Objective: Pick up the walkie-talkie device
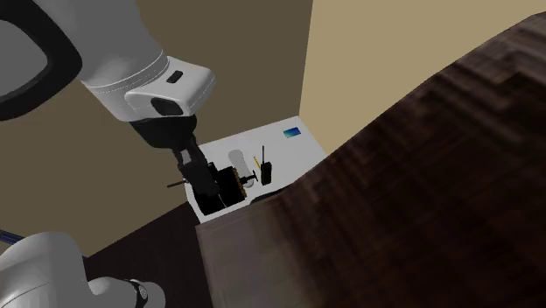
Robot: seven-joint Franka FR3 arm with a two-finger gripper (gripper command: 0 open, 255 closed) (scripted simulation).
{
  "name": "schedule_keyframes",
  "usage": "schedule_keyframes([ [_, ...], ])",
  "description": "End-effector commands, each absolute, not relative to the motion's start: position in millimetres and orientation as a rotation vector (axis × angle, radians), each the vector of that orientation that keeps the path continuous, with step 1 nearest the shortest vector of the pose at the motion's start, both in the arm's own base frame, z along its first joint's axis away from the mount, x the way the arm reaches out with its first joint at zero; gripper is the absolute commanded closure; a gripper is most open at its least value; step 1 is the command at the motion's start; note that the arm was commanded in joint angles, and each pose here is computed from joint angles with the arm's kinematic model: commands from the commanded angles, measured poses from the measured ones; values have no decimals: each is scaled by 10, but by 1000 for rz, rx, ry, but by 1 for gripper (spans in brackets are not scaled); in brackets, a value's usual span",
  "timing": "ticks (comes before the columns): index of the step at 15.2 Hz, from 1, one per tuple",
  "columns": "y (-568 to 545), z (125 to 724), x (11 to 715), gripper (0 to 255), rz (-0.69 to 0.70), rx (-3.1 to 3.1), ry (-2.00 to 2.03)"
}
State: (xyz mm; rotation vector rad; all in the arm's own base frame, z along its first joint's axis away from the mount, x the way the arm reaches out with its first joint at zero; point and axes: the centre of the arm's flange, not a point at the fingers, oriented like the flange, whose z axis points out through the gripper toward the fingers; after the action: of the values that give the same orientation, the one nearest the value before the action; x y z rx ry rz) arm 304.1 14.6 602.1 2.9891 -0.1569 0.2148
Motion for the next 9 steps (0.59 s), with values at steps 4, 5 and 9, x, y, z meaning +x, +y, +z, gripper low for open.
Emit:
schedule_keyframes([
  [4,301,5754,3310,0,184,2996,-202],
  [5,352,5664,3400,0,174,2998,-217],
  [9,549,5302,3758,0,132,3005,-277],
])
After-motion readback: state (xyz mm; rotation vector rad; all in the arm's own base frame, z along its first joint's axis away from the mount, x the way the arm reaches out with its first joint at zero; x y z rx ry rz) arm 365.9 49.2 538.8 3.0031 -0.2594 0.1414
